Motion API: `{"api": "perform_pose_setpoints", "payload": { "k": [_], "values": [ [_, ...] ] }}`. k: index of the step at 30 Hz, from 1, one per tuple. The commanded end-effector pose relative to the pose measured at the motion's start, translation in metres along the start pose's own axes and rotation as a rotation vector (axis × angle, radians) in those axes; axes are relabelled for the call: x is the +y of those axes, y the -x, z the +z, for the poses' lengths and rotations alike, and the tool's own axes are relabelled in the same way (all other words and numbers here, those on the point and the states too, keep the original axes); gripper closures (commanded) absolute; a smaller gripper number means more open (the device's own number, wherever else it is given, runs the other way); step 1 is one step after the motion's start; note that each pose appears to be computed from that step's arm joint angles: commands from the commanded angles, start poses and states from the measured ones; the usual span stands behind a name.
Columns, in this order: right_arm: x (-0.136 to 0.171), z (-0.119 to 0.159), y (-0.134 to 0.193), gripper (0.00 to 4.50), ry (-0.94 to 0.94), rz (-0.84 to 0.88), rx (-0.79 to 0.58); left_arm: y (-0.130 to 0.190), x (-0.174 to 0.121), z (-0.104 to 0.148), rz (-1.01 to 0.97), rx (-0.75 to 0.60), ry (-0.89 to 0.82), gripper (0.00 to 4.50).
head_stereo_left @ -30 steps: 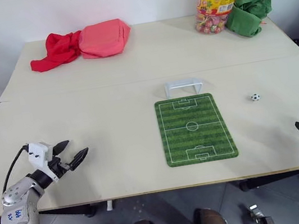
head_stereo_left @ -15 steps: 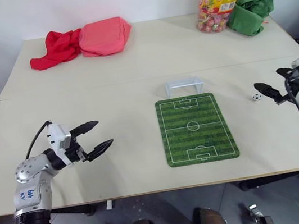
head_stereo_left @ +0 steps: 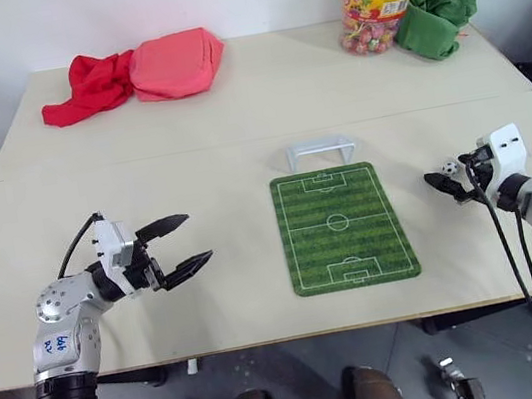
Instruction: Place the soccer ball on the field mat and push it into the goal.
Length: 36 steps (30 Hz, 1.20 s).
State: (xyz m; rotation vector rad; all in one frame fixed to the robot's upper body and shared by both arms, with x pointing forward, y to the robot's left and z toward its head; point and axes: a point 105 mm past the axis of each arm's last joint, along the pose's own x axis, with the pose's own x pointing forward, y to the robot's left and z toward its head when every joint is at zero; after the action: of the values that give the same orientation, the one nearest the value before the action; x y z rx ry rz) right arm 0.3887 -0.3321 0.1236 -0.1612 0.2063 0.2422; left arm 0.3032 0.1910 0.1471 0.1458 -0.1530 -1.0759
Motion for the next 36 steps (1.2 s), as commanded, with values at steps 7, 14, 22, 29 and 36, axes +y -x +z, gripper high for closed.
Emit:
{"api": "perform_pose_setpoints", "payload": {
  "k": [7,14,22,29,36],
  "values": [
    [-0.006,0.0,-0.003,0.96,-0.059,-0.041,-0.011,0.009,-0.006,0.013,-0.089,-0.017,-0.01,0.0],
    [-0.007,0.012,-0.003,3.34,-0.045,-0.038,-0.056,0.012,-0.002,0.013,-0.101,-0.004,-0.025,0.0],
    [0.051,0.064,0.011,3.65,0.132,0.236,-0.146,0.014,-0.003,0.004,-0.163,0.013,-0.02,0.0],
    [0.14,0.078,0.048,3.65,0.28,0.587,-0.063,0.017,-0.009,-0.012,-0.245,0.076,-0.047,0.0],
    [0.19,0.058,0.073,3.65,0.39,0.879,0.065,0.023,-0.028,-0.023,-0.351,0.134,-0.07,0.0]
  ]
}}
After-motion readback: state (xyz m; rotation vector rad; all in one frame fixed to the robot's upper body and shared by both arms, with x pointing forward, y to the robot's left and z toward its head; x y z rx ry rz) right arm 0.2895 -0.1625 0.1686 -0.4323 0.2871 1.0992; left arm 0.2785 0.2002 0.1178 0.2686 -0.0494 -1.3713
